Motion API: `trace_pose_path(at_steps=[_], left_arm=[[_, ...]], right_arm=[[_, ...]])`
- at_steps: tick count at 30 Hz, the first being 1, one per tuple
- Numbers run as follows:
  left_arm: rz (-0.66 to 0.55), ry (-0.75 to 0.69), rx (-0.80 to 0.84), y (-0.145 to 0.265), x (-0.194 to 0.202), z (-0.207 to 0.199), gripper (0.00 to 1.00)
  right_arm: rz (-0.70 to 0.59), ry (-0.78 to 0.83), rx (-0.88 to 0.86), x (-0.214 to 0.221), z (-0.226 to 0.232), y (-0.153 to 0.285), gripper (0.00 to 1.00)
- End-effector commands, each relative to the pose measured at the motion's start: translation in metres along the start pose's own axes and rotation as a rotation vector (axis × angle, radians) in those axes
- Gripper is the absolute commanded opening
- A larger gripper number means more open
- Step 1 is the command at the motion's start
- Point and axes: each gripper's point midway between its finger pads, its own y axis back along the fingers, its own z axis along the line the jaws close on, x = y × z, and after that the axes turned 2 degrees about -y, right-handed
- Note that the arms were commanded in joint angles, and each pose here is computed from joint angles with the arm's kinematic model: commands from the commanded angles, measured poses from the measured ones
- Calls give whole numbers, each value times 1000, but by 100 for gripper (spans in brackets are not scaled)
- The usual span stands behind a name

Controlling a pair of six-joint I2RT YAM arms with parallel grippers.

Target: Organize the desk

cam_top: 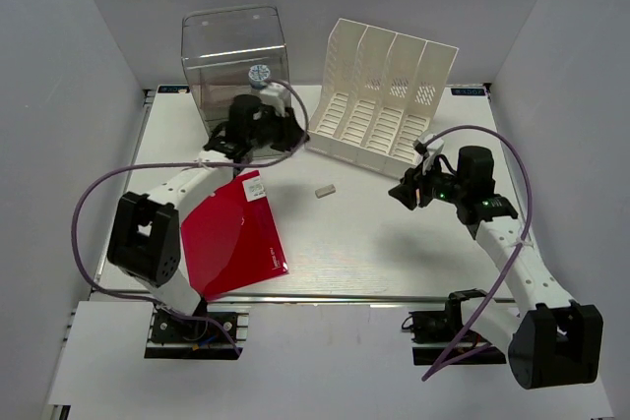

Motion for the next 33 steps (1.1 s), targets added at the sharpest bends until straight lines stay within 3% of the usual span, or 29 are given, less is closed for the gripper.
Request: trace_pose_path(at_steps=[1, 3, 6, 10, 19, 27, 33], left_arm=[[317, -182, 41, 8, 76, -22, 44], [370, -285, 83, 5, 97, -41, 58], [397, -420, 147, 0, 120, -65, 68], [371, -534, 181, -9, 142, -77, 73], [472, -716, 84, -52, 175, -57, 73], [548, -705, 23, -84, 178, -37, 67], [617, -680, 4, -83, 192, -30, 63]], right_arm=[[6, -12, 100, -7, -25, 3, 58], [20, -44, 89, -8, -26, 2, 64], [67, -103, 60, 1, -27, 0, 68], [55, -120, 59, 0, -31, 3, 66], [38, -128, 58, -3, -34, 9, 63], [30, -131, 63, -4, -35, 11, 62], [23, -129, 68, -5, -36, 14, 62]])
